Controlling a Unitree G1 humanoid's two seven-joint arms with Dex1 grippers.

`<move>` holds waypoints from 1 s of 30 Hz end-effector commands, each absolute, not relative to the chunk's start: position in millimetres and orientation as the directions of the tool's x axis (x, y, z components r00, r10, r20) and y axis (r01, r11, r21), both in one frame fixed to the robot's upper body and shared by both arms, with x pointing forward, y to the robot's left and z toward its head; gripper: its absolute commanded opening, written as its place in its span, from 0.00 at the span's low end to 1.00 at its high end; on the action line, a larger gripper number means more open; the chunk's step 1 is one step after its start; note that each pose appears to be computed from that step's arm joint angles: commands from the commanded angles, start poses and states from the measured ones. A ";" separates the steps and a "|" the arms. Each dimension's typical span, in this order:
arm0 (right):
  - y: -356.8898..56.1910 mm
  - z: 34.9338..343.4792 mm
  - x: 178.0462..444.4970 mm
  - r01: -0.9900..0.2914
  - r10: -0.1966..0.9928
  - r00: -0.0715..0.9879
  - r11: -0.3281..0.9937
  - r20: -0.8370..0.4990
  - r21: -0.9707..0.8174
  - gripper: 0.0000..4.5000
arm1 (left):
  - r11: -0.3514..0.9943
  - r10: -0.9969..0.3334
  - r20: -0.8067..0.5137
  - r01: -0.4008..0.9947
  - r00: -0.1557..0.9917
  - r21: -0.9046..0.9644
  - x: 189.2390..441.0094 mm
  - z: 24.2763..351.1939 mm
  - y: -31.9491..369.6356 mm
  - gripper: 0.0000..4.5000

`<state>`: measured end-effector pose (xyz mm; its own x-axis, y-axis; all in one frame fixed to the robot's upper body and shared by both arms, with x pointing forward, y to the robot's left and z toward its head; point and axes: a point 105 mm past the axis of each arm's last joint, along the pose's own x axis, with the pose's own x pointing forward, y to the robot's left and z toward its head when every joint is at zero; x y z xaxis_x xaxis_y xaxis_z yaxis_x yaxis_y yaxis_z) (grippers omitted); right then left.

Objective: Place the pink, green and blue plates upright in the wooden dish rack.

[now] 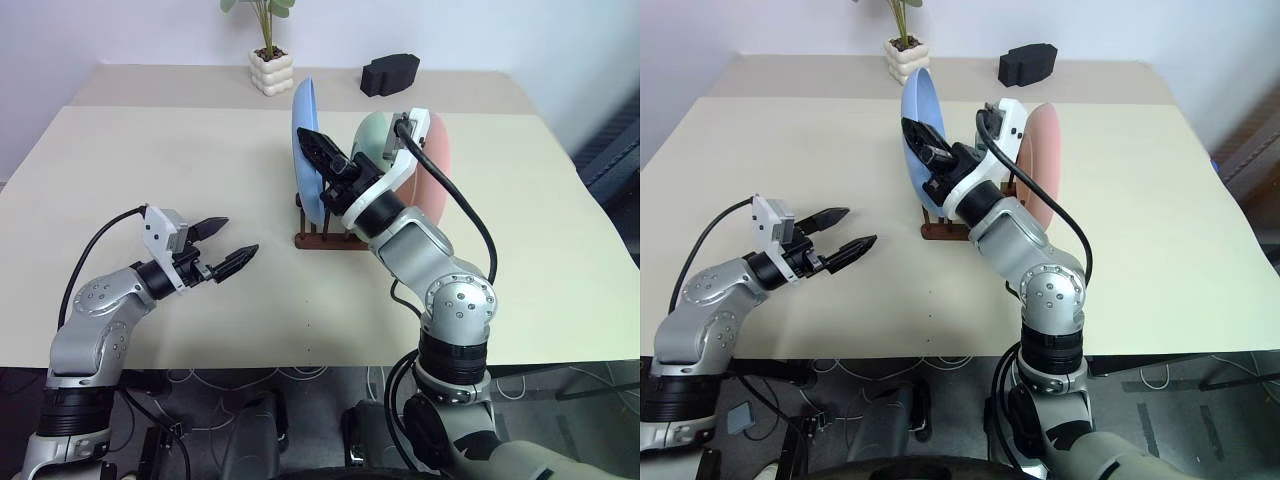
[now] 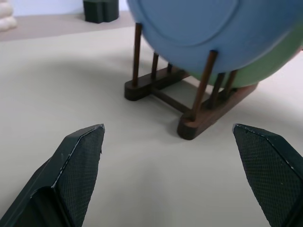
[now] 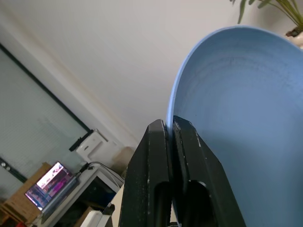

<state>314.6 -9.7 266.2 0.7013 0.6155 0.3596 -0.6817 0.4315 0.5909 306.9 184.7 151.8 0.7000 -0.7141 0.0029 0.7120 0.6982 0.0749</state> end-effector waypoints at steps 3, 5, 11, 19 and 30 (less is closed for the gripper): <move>-5.0 270.0 312.6 -0.676 0.611 0.692 0.361 0.384 0.643 0.23 | 0.672 -0.737 0.027 0.728 0.675 0.135 304.8 163.7 177.7 1.00; -5.2 270.2 313.2 -0.675 0.611 0.692 0.361 0.383 0.643 0.44 | 0.671 -0.738 0.026 0.729 0.675 0.135 305.2 163.1 177.5 1.00; -8.1 273.0 314.7 -0.680 0.604 0.698 0.390 0.386 0.621 0.98 | 0.671 -0.738 0.026 0.730 0.674 0.132 305.6 161.5 177.0 1.00; -14.7 281.7 314.8 -0.722 0.616 0.687 0.521 0.384 0.456 0.98 | 0.668 -0.741 0.025 0.733 0.671 0.127 305.5 158.4 177.0 1.00; -24.0 297.7 300.4 -0.782 0.714 0.584 0.623 0.387 0.029 0.98 | 0.666 -0.744 0.030 0.736 0.668 0.123 305.4 156.1 174.3 1.00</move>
